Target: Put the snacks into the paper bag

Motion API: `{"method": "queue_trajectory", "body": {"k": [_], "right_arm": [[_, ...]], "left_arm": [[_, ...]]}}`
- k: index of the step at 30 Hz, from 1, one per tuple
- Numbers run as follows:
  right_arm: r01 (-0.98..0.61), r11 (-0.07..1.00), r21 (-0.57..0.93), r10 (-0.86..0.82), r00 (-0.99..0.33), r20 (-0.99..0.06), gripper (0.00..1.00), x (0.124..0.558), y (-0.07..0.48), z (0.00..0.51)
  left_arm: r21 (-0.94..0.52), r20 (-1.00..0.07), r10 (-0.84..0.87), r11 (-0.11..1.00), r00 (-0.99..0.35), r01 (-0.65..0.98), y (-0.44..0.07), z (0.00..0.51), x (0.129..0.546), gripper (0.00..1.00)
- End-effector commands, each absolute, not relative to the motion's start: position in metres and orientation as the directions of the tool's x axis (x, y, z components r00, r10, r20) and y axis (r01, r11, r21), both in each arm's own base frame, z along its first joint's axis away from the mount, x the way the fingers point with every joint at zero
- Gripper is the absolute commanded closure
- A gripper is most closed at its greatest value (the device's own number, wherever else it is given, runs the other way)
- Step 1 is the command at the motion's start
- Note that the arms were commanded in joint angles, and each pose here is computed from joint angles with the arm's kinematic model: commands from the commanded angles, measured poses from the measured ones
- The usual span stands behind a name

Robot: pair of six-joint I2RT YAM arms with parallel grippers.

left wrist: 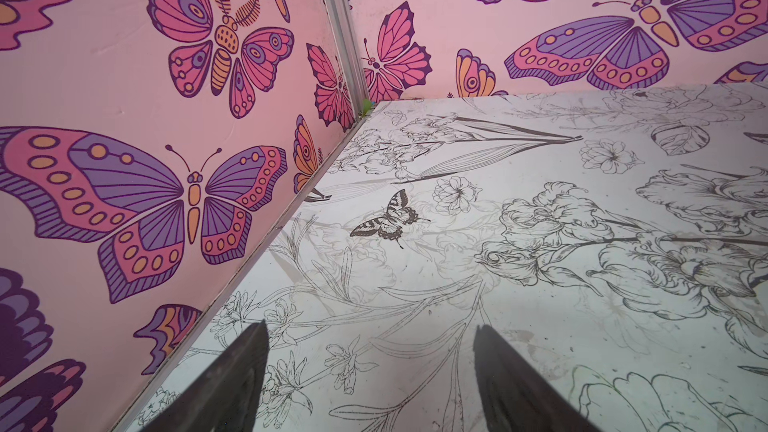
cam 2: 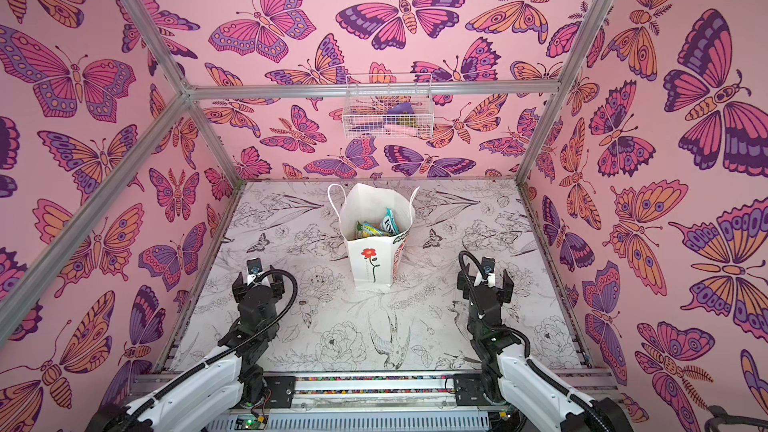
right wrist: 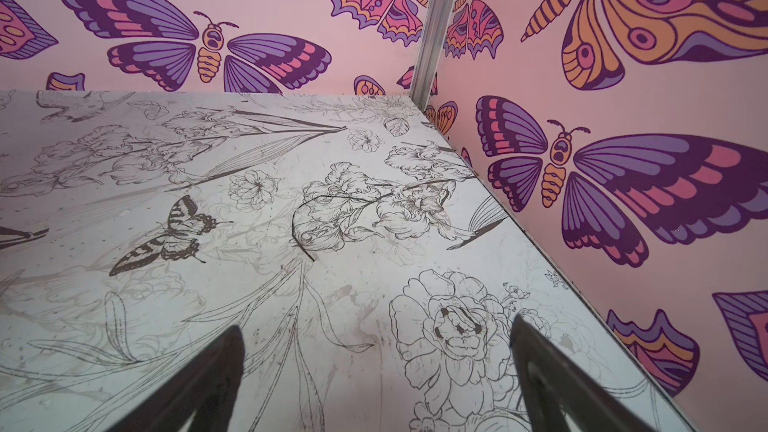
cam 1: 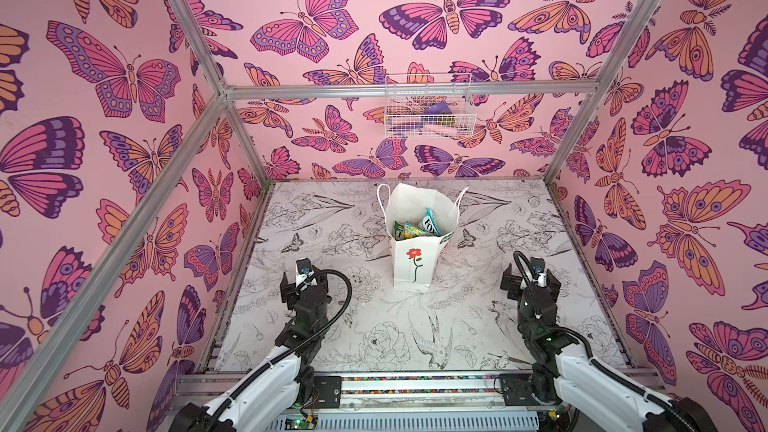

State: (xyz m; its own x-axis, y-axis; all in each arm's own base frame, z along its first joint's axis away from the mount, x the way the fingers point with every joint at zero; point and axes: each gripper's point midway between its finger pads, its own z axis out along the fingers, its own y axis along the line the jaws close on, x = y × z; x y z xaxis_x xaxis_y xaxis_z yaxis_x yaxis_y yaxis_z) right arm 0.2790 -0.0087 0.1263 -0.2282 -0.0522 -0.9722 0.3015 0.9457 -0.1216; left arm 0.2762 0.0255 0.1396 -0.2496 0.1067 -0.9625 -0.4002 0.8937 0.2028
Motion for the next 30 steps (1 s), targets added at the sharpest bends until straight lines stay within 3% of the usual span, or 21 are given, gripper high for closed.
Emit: {"method": "queue_trajectory", "body": {"k": [1,15,30], "right_arm": [[0.31,0.947,-0.085,-0.034,-0.166,-0.985,0.01,0.286,-0.009,0.141],[0.329,0.942,-0.069,-0.022,-0.146,-0.989,0.01,0.311,-0.011,0.146],[0.332,0.943,-0.039,-0.008,-0.095,-0.995,0.01,0.321,-0.017,0.146]], "left_arm": [[0.167,-0.973,0.086,0.905,-0.215,-0.391,0.024,0.141,0.28,0.21],[0.152,-0.973,0.066,0.906,-0.222,-0.394,0.029,0.137,0.295,0.2],[0.094,-0.99,0.04,0.905,-0.136,-0.414,0.036,0.143,0.304,0.19]]}}
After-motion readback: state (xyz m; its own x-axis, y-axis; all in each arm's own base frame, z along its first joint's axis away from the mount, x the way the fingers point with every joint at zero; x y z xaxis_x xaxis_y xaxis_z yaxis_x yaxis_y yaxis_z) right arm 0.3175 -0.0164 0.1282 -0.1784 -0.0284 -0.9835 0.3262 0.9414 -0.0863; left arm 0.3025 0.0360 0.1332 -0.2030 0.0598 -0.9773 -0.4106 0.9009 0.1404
